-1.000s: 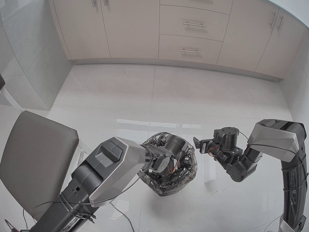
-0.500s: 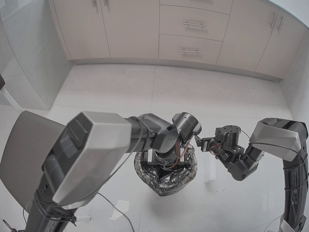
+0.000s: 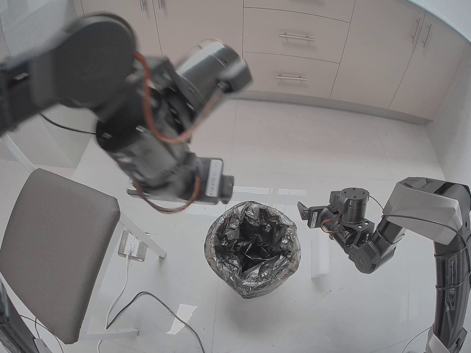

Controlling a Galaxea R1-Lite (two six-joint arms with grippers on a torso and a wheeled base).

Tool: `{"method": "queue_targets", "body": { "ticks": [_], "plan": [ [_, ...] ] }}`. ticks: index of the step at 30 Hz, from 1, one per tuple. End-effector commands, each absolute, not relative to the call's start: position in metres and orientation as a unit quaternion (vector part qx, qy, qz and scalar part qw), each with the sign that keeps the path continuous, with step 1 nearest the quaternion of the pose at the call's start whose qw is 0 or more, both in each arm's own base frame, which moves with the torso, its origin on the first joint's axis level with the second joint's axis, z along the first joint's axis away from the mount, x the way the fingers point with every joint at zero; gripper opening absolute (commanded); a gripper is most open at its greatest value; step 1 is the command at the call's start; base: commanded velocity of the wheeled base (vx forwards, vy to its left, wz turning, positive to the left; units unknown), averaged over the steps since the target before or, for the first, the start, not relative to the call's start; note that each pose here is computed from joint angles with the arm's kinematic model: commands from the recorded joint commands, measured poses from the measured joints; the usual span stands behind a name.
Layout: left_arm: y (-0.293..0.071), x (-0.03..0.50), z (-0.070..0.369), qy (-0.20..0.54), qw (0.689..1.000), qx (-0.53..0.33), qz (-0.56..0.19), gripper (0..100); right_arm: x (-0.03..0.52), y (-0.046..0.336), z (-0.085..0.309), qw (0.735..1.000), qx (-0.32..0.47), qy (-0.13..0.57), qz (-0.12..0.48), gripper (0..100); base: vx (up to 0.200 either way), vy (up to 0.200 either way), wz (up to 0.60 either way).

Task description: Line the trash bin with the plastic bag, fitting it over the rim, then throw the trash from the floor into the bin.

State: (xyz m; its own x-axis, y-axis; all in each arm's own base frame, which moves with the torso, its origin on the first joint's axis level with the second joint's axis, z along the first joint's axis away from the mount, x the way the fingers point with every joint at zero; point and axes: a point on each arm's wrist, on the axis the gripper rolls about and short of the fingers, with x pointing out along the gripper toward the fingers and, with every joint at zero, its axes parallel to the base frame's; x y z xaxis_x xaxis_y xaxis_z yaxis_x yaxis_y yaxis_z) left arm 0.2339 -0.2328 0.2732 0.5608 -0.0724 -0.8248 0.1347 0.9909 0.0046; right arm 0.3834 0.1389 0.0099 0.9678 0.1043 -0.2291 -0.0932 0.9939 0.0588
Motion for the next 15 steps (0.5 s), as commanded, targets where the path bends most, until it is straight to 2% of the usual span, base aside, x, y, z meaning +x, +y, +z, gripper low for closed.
{"method": "queue_targets", "body": {
  "ticks": [1, 2, 3, 6, 12, 15],
  "plan": [
    [-0.076, 0.09, 0.393, 0.324, 0.938, -0.059, -0.106, 100, 0.384, 0.135, 0.015, 0.993, 0.025, 0.11, 0.045, 100, 0.0, 0.0, 0.0],
    [-0.061, 0.08, 0.398, 0.307, 0.944, -0.073, -0.098, 100, 0.384, 0.135, 0.016, 0.993, 0.026, 0.11, 0.045, 100, 0.0, 0.0, 0.0],
    [-0.034, 0.06, 0.388, 0.3, 0.949, -0.077, -0.051, 100, 0.385, 0.133, 0.019, 0.993, 0.026, 0.107, 0.043, 100, 0.0, 0.0, 0.0],
    [-0.005, 0.027, 0.363, 0.294, 0.953, -0.064, 0.011, 100, 0.386, 0.13, 0.024, 0.994, 0.028, 0.1, 0.04, 100, 0.0, 0.0, 0.0],
    [0.02, -0.024, 0.32, 0.224, 0.972, -0.062, 0.027, 100, 0.385, 0.132, 0.019, 0.993, 0.025, 0.107, 0.042, 100, 0.0, 0.0, 0.0],
    [0.023, -0.048, 0.264, 0.203, 0.971, -0.052, 0.113, 100, 0.385, 0.133, 0.013, 0.993, 0.008, 0.111, 0.04, 100, 0.0, 0.0, 0.0]
  ]
}}
